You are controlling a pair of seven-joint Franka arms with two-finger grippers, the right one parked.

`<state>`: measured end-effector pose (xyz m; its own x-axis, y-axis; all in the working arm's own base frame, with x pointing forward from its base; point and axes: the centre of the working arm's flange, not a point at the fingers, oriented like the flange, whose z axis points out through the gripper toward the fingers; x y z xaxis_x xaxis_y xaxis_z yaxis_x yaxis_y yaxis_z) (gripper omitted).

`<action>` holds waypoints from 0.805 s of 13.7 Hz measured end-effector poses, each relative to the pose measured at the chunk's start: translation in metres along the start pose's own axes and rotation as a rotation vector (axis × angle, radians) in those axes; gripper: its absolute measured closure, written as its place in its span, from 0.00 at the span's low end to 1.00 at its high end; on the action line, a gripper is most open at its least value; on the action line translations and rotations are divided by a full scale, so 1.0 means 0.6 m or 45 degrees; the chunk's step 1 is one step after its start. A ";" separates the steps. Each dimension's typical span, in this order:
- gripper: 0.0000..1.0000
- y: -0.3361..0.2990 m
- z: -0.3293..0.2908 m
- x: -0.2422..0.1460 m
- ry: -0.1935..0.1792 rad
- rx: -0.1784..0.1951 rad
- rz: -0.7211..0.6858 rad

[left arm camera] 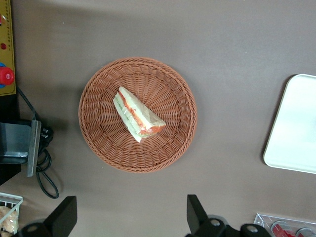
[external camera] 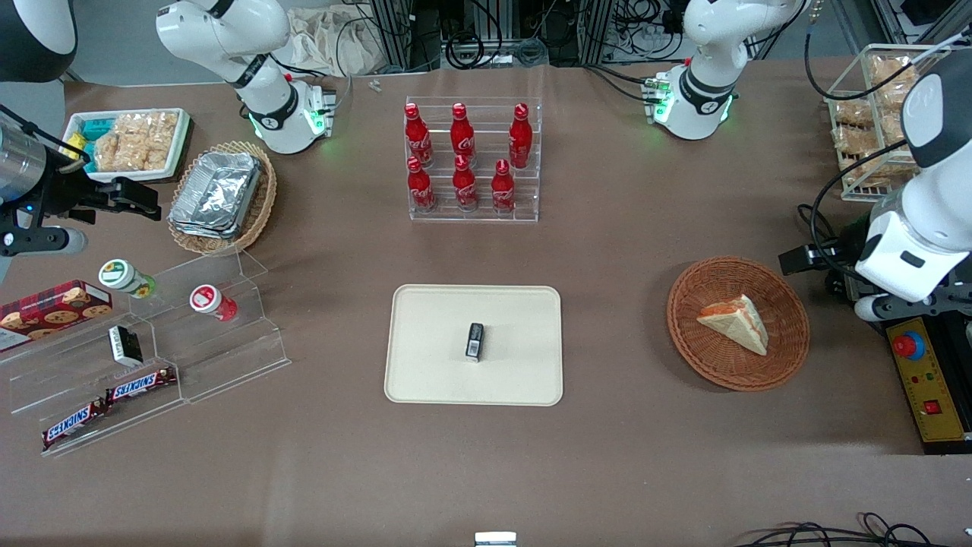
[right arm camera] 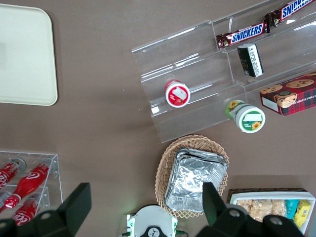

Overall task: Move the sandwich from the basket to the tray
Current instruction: 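Move the left gripper over the wrapped sandwich in the wicker basket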

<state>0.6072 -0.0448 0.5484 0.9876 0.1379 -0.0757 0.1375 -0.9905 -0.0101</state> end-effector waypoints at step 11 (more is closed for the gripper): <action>0.00 -0.032 0.105 0.034 -0.073 0.013 -0.327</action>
<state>0.6201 -0.0233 0.4844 0.9143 0.3851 -0.1257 0.3823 -0.9229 -0.0464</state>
